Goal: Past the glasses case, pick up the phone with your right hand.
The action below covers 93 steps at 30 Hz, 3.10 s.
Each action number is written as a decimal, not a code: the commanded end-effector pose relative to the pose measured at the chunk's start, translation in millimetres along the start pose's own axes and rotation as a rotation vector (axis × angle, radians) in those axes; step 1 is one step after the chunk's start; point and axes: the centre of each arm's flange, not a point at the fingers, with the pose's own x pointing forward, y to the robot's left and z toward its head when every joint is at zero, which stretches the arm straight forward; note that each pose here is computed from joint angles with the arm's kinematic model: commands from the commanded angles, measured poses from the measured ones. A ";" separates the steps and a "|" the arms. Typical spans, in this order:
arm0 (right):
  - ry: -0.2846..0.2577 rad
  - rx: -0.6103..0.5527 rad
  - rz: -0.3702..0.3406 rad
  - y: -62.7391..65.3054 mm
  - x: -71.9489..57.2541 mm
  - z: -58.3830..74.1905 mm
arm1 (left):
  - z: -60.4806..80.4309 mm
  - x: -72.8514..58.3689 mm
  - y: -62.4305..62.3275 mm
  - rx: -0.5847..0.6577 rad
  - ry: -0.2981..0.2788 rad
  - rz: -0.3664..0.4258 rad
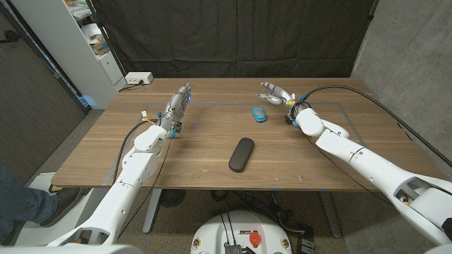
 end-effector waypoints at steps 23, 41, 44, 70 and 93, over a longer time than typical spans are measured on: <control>0.065 -0.264 0.052 11.1 9.4 13.2 | 0.3 6.3 1.1 -0.004 -0.001 0.006; 0.102 -0.311 0.094 20.4 11.0 13.4 | -1.5 12.1 2.3 -0.013 0.000 -0.001; 0.105 -0.322 0.097 20.4 11.8 13.9 | -2.6 13.4 2.6 -0.014 0.003 -0.002; 0.148 -0.374 0.132 31.1 8.1 17.5 | -0.5 19.3 5.4 -0.008 0.000 -0.004; 0.193 -0.437 0.179 37.7 4.6 17.6 | -5.8 11.5 2.2 -0.016 0.010 -0.004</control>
